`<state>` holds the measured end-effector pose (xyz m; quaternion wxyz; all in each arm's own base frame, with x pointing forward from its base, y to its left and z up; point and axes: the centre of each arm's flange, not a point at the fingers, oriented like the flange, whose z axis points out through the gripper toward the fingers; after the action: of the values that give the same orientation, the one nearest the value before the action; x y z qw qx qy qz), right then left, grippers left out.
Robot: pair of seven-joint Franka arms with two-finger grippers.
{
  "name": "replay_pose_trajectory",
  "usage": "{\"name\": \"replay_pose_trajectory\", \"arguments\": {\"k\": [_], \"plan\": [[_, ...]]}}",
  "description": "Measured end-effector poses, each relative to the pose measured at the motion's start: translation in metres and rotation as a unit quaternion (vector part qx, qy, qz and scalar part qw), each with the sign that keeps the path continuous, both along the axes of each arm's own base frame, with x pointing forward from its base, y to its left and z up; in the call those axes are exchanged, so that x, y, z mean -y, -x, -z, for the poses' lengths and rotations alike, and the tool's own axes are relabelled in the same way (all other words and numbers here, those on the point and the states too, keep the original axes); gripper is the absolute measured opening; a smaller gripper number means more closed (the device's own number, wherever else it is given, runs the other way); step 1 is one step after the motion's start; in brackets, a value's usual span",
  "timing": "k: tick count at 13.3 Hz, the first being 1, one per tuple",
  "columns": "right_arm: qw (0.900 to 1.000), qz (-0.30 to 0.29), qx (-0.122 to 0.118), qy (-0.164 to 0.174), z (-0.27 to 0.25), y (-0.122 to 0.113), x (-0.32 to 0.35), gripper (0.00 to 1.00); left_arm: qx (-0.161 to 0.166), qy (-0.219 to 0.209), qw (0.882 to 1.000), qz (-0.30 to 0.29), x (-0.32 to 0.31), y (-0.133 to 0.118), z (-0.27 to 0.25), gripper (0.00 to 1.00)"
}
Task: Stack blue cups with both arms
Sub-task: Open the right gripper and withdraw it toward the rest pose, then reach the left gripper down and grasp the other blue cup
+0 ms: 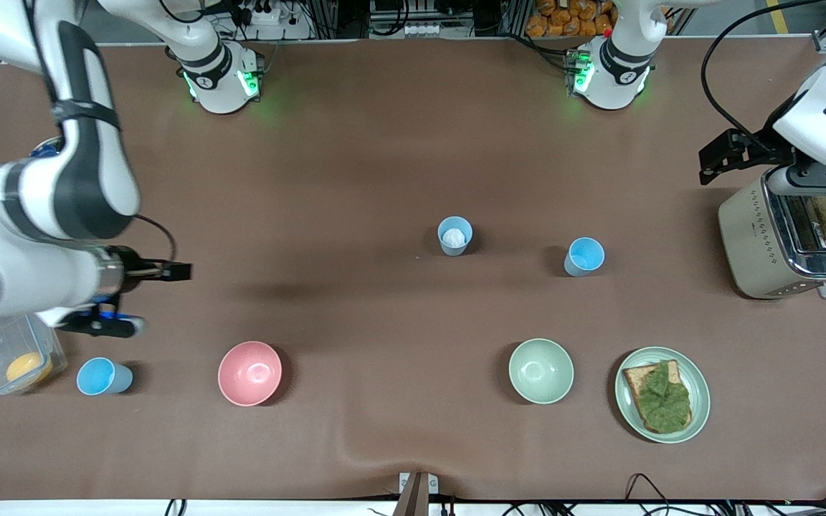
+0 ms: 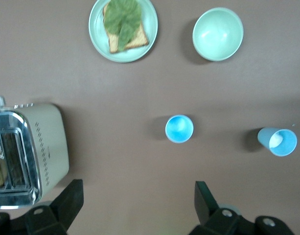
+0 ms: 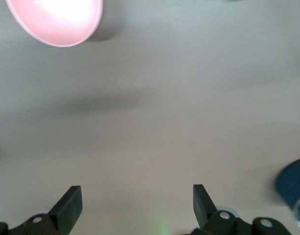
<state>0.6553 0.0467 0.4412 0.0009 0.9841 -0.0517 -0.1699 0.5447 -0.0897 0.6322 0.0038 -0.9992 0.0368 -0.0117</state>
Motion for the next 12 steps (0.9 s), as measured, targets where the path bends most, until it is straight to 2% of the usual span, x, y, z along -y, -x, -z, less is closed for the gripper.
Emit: {"name": "replay_pose_trajectory", "arguments": {"k": [3, 5, 9, 12], "plan": [[1.0, -0.004, 0.03, -0.001, -0.023, 0.021, 0.042, 1.0, 0.02, 0.008, 1.0, 0.017, 0.021, -0.007, 0.019, 1.0], [0.999, -0.004, 0.051, -0.007, -0.052, 0.041, 0.063, 1.0, 0.014, 0.009, 1.0, 0.022, 0.028, -0.018, 0.063, 1.0], [0.995, -0.003, 0.095, -0.014, -0.117, 0.083, 0.085, 1.0, -0.047, -0.002, 0.998, 0.038, 0.046, -0.028, 0.166, 1.0], [0.994, -0.041, 0.099, -0.003, -0.138, 0.096, 0.087, 1.0, -0.07, -0.005, 0.996, 0.046, 0.052, -0.035, 0.201, 1.0]]}}
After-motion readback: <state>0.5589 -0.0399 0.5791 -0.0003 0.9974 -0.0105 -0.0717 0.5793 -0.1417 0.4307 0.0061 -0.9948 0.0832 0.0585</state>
